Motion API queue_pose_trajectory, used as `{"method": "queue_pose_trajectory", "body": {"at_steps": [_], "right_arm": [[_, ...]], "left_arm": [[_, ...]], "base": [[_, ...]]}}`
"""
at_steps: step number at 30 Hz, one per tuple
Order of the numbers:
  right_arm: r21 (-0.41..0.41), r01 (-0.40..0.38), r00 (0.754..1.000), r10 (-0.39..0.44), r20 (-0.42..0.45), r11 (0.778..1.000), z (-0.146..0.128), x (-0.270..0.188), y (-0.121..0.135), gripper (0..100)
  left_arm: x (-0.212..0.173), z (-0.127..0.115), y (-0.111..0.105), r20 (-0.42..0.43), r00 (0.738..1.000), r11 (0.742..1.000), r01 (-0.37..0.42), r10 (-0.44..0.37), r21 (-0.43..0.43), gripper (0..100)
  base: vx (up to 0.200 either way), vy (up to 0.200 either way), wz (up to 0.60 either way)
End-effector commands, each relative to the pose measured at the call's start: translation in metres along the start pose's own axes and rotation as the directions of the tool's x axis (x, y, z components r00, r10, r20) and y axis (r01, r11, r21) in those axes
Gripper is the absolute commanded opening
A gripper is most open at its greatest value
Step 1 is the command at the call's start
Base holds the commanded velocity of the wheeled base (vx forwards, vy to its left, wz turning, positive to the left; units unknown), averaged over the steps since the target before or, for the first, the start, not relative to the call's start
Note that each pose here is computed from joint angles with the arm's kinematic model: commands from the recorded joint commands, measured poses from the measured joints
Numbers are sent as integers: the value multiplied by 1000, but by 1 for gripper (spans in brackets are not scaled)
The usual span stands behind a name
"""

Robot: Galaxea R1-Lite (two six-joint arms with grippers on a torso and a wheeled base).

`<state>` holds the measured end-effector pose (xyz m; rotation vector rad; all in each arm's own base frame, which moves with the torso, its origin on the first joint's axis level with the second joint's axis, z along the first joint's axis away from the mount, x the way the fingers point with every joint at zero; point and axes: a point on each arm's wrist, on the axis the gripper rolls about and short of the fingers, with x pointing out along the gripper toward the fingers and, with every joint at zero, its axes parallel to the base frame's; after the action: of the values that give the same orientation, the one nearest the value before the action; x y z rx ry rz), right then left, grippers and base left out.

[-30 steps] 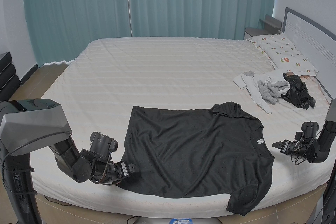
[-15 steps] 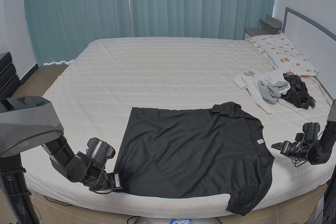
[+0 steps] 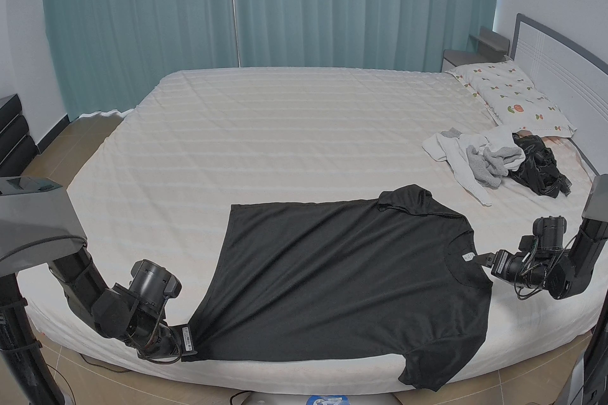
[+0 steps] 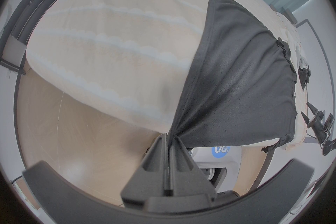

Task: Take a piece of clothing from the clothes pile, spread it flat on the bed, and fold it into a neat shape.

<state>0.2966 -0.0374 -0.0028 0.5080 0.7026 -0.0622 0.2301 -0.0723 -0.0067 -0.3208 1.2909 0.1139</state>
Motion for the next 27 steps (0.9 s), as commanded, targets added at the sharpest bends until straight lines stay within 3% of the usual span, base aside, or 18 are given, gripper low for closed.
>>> {"method": "queue_pose_trajectory", "body": {"at_steps": [1,9,10,13,16,19,20,21,24,27], "right_arm": [[-15,-32,999,32,18,999,4,2,13,100],[25,-74,991,71,116,997,30,-4,26,100],[29,-79,989,74,126,996,32,-5,27,100],[60,-101,984,90,156,993,40,-8,32,100],[131,-145,977,121,176,981,47,-8,50,100],[192,-135,982,106,156,972,50,-1,71,100],[192,-135,982,106,156,972,50,-1,71,100],[232,-146,983,113,147,962,58,6,92,100],[339,-180,981,145,126,923,70,20,121,100],[380,-187,982,158,107,906,69,32,132,100]], "left_arm": [[-6,-13,11,-27,999,1000,-18,18,-8,0],[-9,-19,15,-36,999,1000,-21,21,-11,0],[-9,-16,13,-22,1000,1000,-7,7,-13,100],[-12,-9,9,32,998,998,52,-51,-21,100],[-21,7,3,141,983,991,128,-120,-48,100],[-32,32,-3,247,953,968,211,-173,-136,100],[-32,32,-3,247,953,968,211,-173,-136,100],[-37,47,-10,289,931,941,282,-222,-187,100],[-42,58,-18,285,906,901,379,-315,-211,100],[-43,60,-21,263,894,881,421,-363,-214,100]], "base": [[0,0,0],[0,0,0],[0,0,0],[0,0,0],[0,0,0],[0,0,0],[0,0,0],[0,0,0],[0,0,0],[0,0,0]]}}
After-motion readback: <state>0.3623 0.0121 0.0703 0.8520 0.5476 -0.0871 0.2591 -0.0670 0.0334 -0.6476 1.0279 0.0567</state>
